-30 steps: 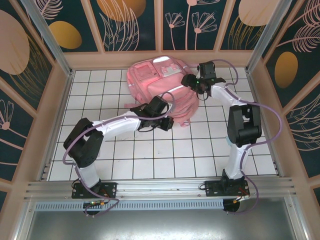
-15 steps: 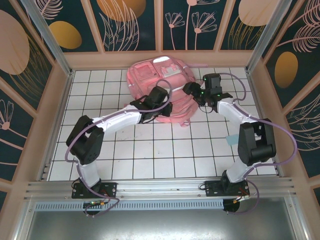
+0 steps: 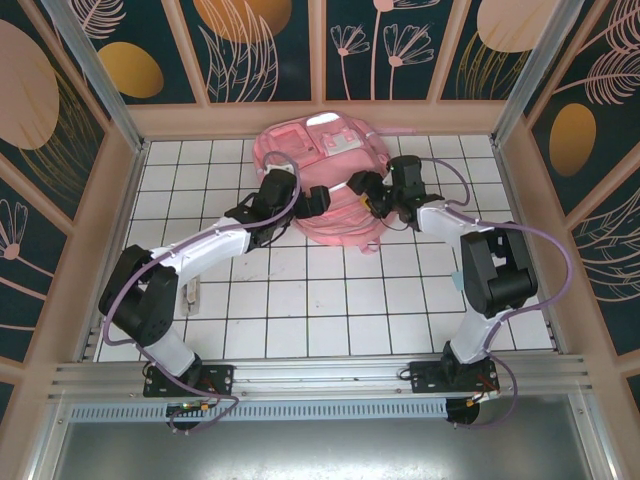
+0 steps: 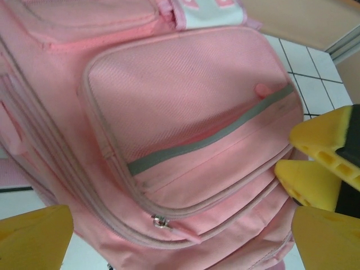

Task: Pack the student bag

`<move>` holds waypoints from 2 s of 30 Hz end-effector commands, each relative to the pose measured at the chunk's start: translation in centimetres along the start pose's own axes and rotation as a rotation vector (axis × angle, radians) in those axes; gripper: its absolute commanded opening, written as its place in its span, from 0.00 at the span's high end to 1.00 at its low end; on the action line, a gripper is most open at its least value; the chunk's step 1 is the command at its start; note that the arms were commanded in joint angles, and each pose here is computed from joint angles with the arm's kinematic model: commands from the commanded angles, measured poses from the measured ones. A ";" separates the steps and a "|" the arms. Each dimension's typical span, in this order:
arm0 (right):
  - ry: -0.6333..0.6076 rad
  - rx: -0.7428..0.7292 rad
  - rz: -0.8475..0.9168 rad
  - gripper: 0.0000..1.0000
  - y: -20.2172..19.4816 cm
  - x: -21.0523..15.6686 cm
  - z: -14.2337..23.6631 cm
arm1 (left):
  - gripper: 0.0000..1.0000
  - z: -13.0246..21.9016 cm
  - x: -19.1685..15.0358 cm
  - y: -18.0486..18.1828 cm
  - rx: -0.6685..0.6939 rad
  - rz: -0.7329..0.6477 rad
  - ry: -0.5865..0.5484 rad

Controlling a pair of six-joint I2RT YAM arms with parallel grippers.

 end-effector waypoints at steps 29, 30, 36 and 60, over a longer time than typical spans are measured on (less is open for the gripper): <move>-0.100 0.084 0.041 0.65 2.7 1.8 0.2 | 0.12 -1.4 -1.6 2.1 0.026 -0.021 0.047; -0.102 0.080 0.042 0.65 2.7 1.8 0.4 | 0.12 -1.5 -1.6 2.1 0.027 -0.021 0.051; -0.118 0.060 0.045 0.65 2.7 2.1 1.7 | 0.12 -1.7 -1.5 2.0 0.031 -0.021 0.057; -0.116 0.136 0.031 1.00 2.4 3.0 -1.4 | 0.26 -5.7 -3.2 2.3 0.029 0.033 0.156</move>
Point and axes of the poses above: each hand's point on the last joint's axis, 136 mm out from that joint toward the fingers, its own z axis back along the fingers, its own y axis along the line the jaws close on, x = y × z, the point moved 9 cm from there along z, back along the fingers, and after that the axes turned 9 degrees about z, right-handed, at the moved point
